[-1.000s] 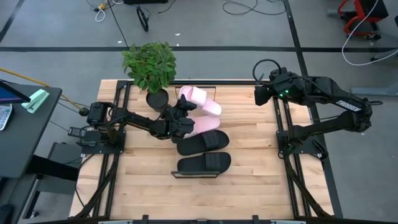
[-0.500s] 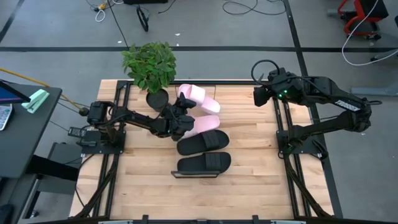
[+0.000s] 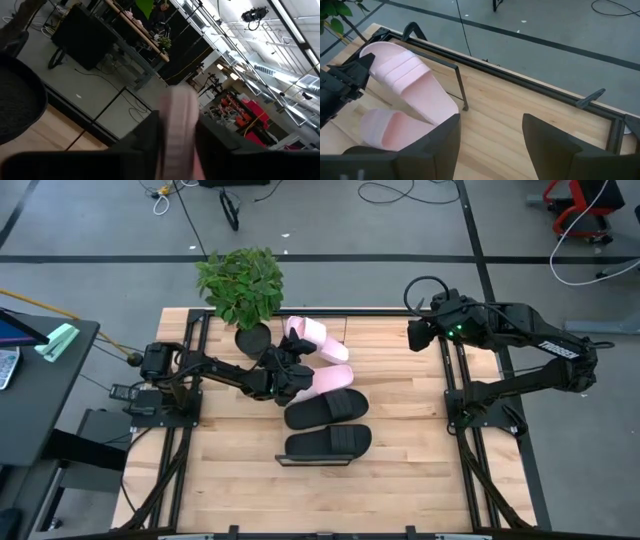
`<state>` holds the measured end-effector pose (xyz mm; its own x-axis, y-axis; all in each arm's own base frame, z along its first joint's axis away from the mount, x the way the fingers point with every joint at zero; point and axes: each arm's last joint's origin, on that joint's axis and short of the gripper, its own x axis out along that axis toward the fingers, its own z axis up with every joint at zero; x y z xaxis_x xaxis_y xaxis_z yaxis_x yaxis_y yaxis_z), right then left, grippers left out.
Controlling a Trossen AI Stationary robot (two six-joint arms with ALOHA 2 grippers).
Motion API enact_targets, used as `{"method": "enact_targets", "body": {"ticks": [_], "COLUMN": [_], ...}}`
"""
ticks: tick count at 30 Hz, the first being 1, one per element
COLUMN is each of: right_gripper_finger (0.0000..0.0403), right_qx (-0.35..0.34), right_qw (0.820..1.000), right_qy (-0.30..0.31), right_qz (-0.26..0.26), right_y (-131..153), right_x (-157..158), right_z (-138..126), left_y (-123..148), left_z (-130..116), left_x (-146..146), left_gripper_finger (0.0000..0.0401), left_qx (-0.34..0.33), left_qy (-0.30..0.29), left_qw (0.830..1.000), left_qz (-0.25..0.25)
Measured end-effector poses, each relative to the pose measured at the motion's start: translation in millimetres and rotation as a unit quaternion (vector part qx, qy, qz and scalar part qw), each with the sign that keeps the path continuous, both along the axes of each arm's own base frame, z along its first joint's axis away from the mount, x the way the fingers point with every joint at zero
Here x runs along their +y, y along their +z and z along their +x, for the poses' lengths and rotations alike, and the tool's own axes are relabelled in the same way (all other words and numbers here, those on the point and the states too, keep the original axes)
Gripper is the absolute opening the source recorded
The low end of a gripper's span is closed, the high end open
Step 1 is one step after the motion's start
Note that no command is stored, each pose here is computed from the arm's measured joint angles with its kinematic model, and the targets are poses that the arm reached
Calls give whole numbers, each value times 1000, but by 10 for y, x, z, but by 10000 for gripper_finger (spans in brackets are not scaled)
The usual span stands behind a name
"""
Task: Pick and place slides into the shelf
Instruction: Put the pink slipper on the shelf
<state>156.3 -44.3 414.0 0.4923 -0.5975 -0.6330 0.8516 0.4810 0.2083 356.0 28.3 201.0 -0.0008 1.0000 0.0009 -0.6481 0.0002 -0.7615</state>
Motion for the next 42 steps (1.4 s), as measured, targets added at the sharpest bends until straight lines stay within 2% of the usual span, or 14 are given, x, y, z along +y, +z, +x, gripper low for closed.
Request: {"method": "enact_targets", "body": {"ticks": [5, 10, 25, 30, 42], "right_gripper_finger": [216, 216, 216, 216, 216], "right_qx": [0, 0, 0, -1, 4], "right_qw": [1000, 1000, 1000, 1000, 1000], "right_qy": [0, 0, 0, 7, 16], "right_qz": [0, 0, 0, 7, 4], "right_y": [0, 0, 0, -2, -3], "right_x": [0, 0, 0, 5, 6], "right_z": [0, 0, 0, 3, 4], "left_y": [4, 1, -74, -141, -384], "left_z": [0, 1, 0, -32, -230], "left_x": [-22, -45, -120, -127, -102], "left_gripper_finger": [185, 213, 178, 168, 155], "left_qx": [-1, 2, 70, 66, 97], "left_qy": [-3, -6, -55, -59, -74], "left_qw": [1000, 1000, 996, 996, 990], "left_qz": [0, 0, -14, -20, -70]}}
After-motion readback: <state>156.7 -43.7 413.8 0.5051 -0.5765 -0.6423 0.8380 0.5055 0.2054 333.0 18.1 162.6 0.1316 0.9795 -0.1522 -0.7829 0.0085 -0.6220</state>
